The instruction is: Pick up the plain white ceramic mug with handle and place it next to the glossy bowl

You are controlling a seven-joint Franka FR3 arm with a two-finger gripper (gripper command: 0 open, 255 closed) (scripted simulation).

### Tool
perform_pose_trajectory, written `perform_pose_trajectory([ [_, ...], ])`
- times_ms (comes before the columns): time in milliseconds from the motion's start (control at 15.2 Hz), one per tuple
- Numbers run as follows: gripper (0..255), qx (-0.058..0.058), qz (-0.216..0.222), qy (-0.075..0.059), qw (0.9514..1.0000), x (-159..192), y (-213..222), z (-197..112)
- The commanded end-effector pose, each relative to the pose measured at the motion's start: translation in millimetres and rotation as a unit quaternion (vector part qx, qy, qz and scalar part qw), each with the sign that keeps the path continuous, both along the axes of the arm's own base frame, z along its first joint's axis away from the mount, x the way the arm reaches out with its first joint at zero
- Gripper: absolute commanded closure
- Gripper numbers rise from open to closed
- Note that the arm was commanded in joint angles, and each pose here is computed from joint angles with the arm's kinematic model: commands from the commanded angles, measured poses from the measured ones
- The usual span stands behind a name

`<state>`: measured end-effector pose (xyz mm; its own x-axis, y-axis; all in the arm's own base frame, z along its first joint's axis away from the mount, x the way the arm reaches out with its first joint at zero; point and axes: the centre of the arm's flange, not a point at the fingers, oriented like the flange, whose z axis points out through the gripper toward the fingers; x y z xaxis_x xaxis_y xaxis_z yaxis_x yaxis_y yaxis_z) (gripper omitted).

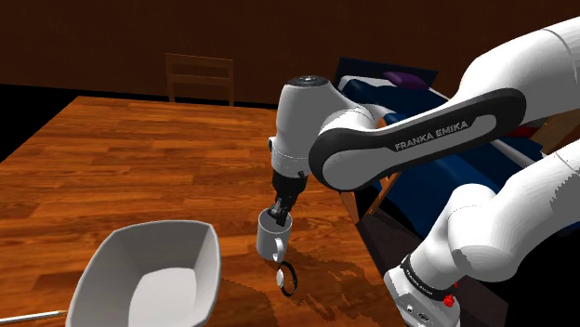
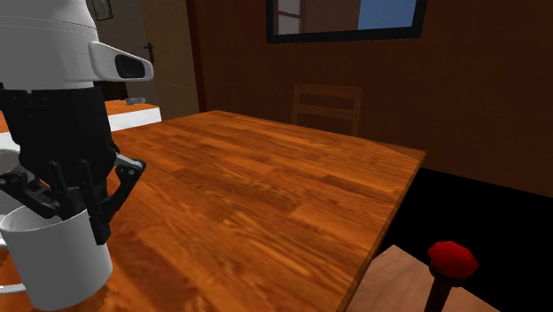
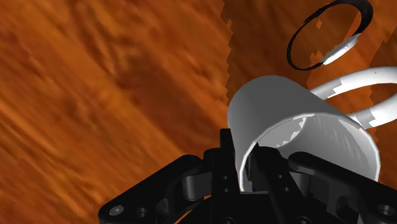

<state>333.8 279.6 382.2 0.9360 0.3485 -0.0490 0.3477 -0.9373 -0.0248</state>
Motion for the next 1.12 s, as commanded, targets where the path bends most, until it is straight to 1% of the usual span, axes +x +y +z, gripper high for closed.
perform_pose_trajectory([
  [0, 255, 0.000, 0.000, 0.000, 1.0000, 0, 0, 0],
  [132, 255, 0.000, 0.000, 0.000, 1.0000, 0, 0, 0],
  [198, 0, 0.000, 0.000, 0.000, 1.0000, 0, 0, 0],
  [528, 0, 0.000, 0.000, 0.000, 1.0000, 0, 0, 0],
  [792, 0, 0.000, 0.000, 0.000, 1.0000, 3, 0, 50],
  [1056, 0, 0.000, 0.000, 0.000, 1.0000, 3, 0, 50],
])
